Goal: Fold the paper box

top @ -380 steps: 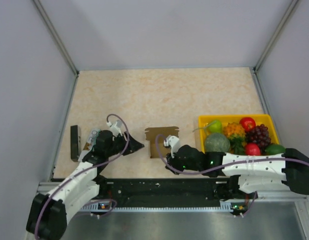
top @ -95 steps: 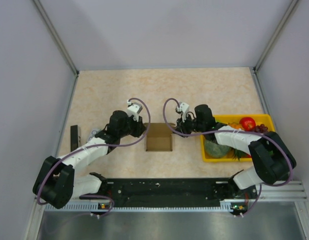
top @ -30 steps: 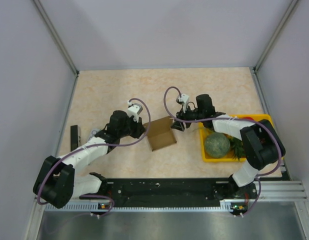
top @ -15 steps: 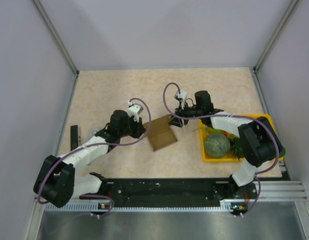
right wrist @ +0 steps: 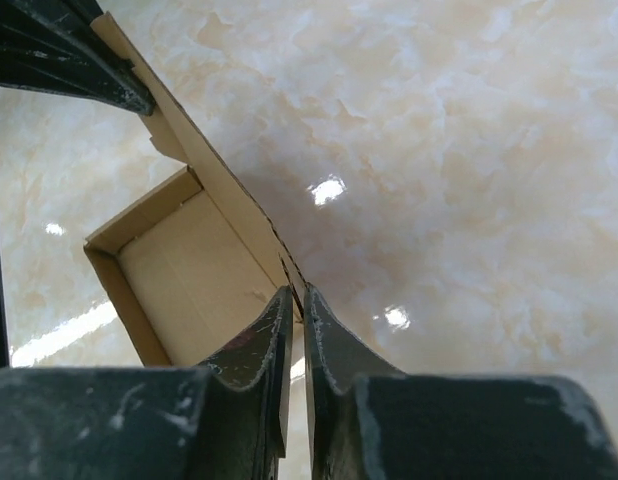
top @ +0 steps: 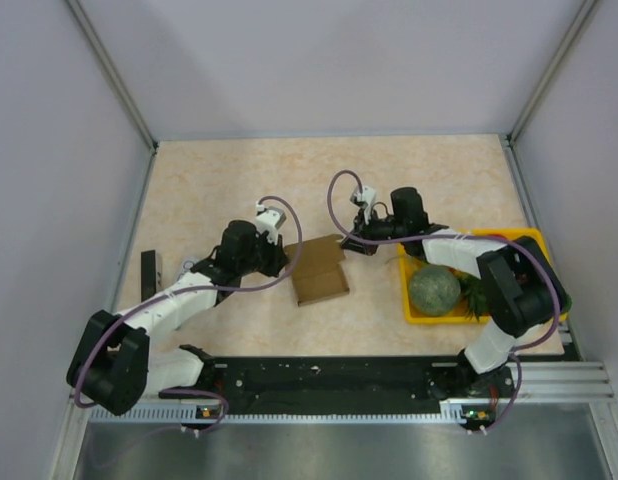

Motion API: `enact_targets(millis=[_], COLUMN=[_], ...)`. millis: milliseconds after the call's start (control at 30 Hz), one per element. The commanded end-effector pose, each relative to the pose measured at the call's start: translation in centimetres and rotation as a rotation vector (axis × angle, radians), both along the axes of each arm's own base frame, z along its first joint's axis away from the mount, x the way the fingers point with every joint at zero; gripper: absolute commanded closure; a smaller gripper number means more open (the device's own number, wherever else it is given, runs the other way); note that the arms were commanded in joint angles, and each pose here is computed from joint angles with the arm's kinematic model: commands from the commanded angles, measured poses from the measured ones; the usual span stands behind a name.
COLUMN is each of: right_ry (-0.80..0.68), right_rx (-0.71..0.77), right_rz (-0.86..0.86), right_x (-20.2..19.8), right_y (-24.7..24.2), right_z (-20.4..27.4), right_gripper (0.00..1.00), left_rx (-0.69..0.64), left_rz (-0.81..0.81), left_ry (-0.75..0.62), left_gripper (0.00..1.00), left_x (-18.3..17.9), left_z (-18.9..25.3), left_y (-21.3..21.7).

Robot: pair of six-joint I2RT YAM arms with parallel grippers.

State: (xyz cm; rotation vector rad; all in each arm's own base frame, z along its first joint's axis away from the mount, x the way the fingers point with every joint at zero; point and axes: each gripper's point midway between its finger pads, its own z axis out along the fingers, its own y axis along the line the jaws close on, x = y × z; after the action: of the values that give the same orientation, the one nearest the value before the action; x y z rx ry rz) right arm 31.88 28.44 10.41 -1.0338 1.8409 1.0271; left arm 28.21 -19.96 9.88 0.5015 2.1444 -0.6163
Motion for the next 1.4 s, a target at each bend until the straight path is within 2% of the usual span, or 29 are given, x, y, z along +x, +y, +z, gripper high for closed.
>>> enact_targets(millis=[0, 67, 200, 367, 467, 633, 700, 833, 1033, 1367], right_ry=[-0.089, -0.098, -0.138, -0.195, -0.218, -0.182, -0.130, -0.119, -0.065, -0.048], right_rx=[0.056, 0.063, 0.071, 0.099, 0.069, 0.030, 0.039, 0.004, 0.046, 0.034], right_rz=[0.009, -0.005, -0.056, -0.255, -0.429, -0.716, -0.781, -0.976, -1.105, -1.147], right_x=[-1.3, -1.7, -2.6, -3.1, -3.2, -2.1, -2.0, -1.2, -2.2, -4.3], right_y=[1.2, 1.4, 2.0, 2.0, 2.5, 1.6, 1.6, -0.6, -0.3, 1.0], right_z=[2.6, 2.6, 3.4, 5.2, 5.4, 4.5, 3.8, 3.1, 2.8, 1.0], right_gripper=[0.97, 1.00, 1.00, 1.00, 1.00, 1.00, 1.00, 1.00, 1.00, 1.00], left_rx=[-0.039, -0.032, -0.025, -0.036, -0.077, -0.117, -0.137, -0.159, -0.218, -0.240], left_rz=[0.032, 0.044, 0.108, 0.302, 0.369, 0.381, 0.378, 0.370, 0.397, 0.460], left_ry=[-0.098, -0.109, -0.125, -0.193, -0.209, -0.178, -0.175, -0.172, -0.139, -0.137], left_gripper=[0.95, 0.98, 1.00, 1.00, 1.00, 1.00, 1.00, 1.00, 1.00, 1.00], left_x=[1.4, 1.5, 1.8, 3.3, 3.8, 3.5, 3.3, 2.7, 2.3, 2.0], left_z=[3.3, 3.6, 4.0, 5.1, 5.5, 5.2, 5.4, 5.6, 4.9, 4.4], left_y=[-0.9, -0.8, -0.2, 1.6, 1.2, -0.8, -1.5, -2.0, -2.3, -2.3])
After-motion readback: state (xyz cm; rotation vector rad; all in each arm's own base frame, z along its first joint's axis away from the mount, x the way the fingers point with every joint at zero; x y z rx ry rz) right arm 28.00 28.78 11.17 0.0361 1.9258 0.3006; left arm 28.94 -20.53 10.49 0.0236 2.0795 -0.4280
